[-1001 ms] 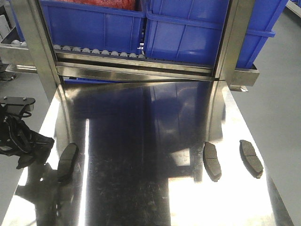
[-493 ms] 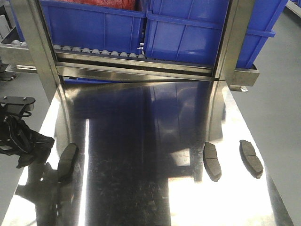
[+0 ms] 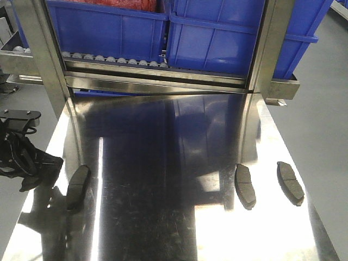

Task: Move and align brake pads A on conveyor
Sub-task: 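Close the left gripper on the brake pad and lift it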

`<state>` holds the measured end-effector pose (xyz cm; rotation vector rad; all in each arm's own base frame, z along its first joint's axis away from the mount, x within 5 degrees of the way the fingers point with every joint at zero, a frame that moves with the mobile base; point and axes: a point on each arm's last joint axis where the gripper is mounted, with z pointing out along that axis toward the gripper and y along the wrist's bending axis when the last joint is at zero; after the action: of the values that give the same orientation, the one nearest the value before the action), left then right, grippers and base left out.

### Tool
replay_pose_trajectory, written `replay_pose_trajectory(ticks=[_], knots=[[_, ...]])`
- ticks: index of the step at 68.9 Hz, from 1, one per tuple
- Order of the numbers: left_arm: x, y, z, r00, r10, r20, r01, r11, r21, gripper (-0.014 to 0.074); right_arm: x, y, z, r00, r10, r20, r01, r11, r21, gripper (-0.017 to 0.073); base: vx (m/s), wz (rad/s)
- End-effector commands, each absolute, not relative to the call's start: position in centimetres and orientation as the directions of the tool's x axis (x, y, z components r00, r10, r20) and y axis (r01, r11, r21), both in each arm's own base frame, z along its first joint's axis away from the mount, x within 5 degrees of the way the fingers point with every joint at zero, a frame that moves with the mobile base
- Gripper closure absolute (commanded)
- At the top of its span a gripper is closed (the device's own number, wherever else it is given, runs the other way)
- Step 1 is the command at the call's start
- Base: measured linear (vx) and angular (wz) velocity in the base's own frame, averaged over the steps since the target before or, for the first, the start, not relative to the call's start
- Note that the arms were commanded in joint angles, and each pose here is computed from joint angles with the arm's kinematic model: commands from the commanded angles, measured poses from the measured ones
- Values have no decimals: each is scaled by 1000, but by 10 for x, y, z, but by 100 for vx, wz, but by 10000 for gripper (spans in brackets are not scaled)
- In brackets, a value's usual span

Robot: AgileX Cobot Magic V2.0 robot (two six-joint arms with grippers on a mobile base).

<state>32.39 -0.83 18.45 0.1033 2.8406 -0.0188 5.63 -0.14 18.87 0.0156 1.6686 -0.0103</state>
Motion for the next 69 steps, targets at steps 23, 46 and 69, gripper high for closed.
replay_pose_trajectory(ticks=[23,46,69], knots=[[325,-9,231,-869,65,-491,70,998,7,448,56,-1,190,-32,-7,-999,18,1000,-8,562,0,0],[303,-8,281,-784,63,-617,69,998,14,448,56,-1,190,-32,-7,-999,18,1000,-8,562,0,0],[231,-7,321,-624,58,-779,62,998,24,448,56,-1,190,-32,-7,-999,18,1000,-8,562,0,0]])
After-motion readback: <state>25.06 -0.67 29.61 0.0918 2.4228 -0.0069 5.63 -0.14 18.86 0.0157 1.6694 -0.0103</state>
